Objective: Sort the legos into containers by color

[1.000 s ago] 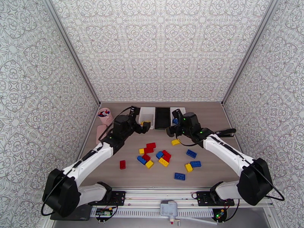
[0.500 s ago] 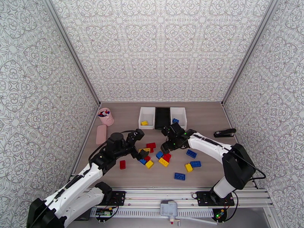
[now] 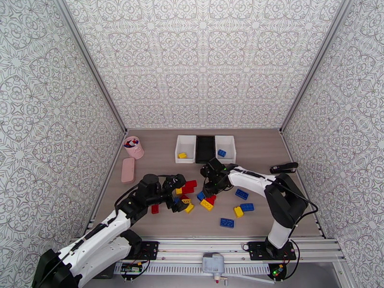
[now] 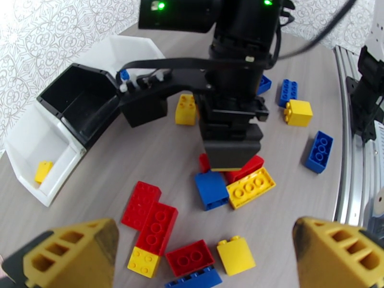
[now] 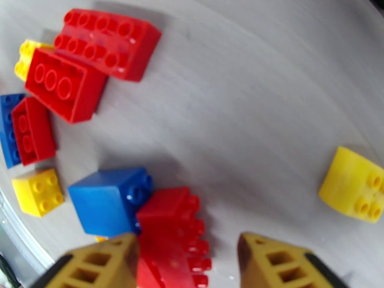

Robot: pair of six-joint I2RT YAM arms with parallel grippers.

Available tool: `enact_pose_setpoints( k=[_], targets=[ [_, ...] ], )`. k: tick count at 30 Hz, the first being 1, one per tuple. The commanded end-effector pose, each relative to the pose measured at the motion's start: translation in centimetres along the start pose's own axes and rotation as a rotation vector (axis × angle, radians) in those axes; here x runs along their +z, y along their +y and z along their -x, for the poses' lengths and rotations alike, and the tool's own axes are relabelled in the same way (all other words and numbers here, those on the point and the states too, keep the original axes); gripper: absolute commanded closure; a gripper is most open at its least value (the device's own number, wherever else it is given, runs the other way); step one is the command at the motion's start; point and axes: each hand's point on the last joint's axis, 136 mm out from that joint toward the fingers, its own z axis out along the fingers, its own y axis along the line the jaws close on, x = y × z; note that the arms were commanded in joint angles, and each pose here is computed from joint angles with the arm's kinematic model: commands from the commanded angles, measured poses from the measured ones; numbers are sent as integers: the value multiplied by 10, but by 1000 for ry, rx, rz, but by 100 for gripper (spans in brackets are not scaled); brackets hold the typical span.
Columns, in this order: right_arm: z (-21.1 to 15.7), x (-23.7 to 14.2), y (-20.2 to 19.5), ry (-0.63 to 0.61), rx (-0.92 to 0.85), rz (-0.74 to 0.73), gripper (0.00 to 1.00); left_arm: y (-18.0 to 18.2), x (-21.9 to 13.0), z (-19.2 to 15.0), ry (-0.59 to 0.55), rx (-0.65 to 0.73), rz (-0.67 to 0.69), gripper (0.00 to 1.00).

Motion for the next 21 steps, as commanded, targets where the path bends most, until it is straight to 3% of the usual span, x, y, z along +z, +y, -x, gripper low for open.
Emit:
enact_pose_setpoints(
  k=[1,11,21],
  targets=[
    [6,3,2,1,5,-1,44,-4,1,3,-22,27,-21,0],
    [3,9,-4,25,9,-36,48,-2,2,4,-27,24,-14,1],
    [5,7,-4,25,7,-38,66,3,2,5,-34,8,3,0]
  ],
)
